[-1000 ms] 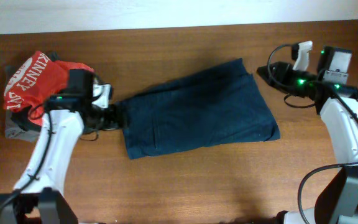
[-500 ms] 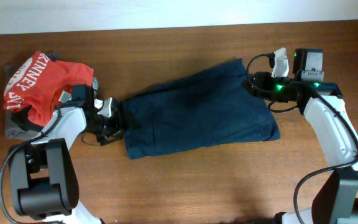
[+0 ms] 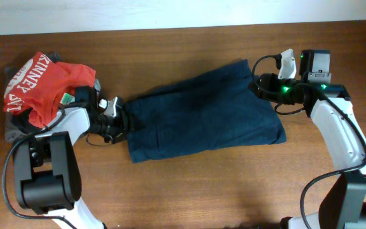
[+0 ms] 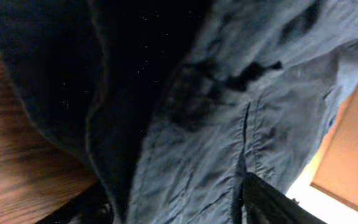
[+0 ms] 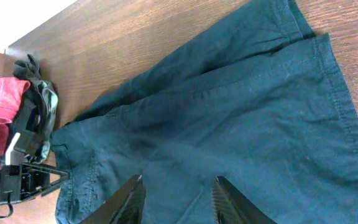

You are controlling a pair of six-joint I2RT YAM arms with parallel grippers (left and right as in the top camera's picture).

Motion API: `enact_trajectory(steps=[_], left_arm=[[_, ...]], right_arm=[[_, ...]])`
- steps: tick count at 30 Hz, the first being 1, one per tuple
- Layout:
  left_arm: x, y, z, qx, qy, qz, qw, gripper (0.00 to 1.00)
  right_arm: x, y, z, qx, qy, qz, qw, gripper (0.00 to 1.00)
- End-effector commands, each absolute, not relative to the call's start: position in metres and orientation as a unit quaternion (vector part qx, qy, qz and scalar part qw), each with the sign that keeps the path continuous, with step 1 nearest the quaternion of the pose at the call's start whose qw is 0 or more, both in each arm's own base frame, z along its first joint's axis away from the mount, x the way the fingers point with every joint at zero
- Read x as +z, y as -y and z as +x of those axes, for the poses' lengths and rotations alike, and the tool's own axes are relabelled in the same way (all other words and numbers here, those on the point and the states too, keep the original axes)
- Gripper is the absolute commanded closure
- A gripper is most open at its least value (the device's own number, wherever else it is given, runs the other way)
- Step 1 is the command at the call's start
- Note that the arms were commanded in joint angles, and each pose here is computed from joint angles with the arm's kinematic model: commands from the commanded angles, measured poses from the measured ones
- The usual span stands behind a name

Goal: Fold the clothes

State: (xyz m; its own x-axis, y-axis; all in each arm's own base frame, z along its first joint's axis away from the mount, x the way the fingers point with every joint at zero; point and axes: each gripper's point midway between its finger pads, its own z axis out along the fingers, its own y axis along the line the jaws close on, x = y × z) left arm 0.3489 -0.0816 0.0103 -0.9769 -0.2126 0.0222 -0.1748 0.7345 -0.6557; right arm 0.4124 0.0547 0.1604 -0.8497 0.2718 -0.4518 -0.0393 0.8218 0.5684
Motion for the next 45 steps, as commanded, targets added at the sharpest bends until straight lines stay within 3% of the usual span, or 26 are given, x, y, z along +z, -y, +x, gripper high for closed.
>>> enact_trajectory(steps=[1,3,5,10,11,16,18,24,29,36,40,45], left_arm=[[-0.047,0.069,0.312,-0.276,-0.954,-0.112,-0.04,0.35],[-0.047,0.072,0.314,-0.276,-0.955,-0.104,-0.036,0.34],[-0.047,0.078,0.314,-0.276,-0.956,-0.094,-0.034,0.26],[-0.048,0.093,0.317,-0.274,-0.959,-0.065,-0.025,0.3],[-0.048,0.094,0.317,-0.272,-0.96,-0.063,-0.025,0.36],[-0.048,0.094,0.318,-0.273,-0.96,-0.056,-0.021,0.89],[-0.047,0.094,0.317,-0.274,-0.96,-0.053,-0.023,0.99],[-0.019,0.089,0.31,-0.263,-0.963,-0.034,-0.047,0.99],[0.036,0.055,0.311,-0.157,-0.986,-0.009,-0.052,0.99],[0.133,0.036,0.343,-0.1,-0.994,0.026,0.037,0.99],[0.149,0.036,0.356,-0.099,-0.993,0.028,0.065,0.99],[0.162,0.04,0.361,-0.11,-0.99,0.029,0.078,1.0]], right_arm=[[0.162,-0.055,0.412,0.285,-0.918,0.056,0.271,0.6],[0.162,-0.055,0.412,0.285,-0.918,0.056,0.271,0.6],[0.161,-0.055,0.412,0.285,-0.918,0.056,0.269,0.6],[0.161,-0.055,0.411,0.286,-0.918,0.056,0.269,0.6],[0.161,-0.055,0.411,0.286,-0.918,0.057,0.269,0.6],[0.16,-0.056,0.41,0.286,-0.919,0.058,0.265,0.61],[0.16,-0.056,0.41,0.286,-0.919,0.058,0.265,0.6],[0.159,-0.056,0.409,0.286,-0.92,0.059,0.262,0.61],[0.16,-0.056,0.409,0.286,-0.92,0.059,0.262,0.6],[0.15,-0.05,0.404,0.26,-0.93,0.072,0.248,0.61],[0.116,-0.05,0.391,0.218,-0.95,0.082,0.208,0.7],[0.054,-0.066,0.362,0.209,-0.965,0.108,0.12,0.71]])
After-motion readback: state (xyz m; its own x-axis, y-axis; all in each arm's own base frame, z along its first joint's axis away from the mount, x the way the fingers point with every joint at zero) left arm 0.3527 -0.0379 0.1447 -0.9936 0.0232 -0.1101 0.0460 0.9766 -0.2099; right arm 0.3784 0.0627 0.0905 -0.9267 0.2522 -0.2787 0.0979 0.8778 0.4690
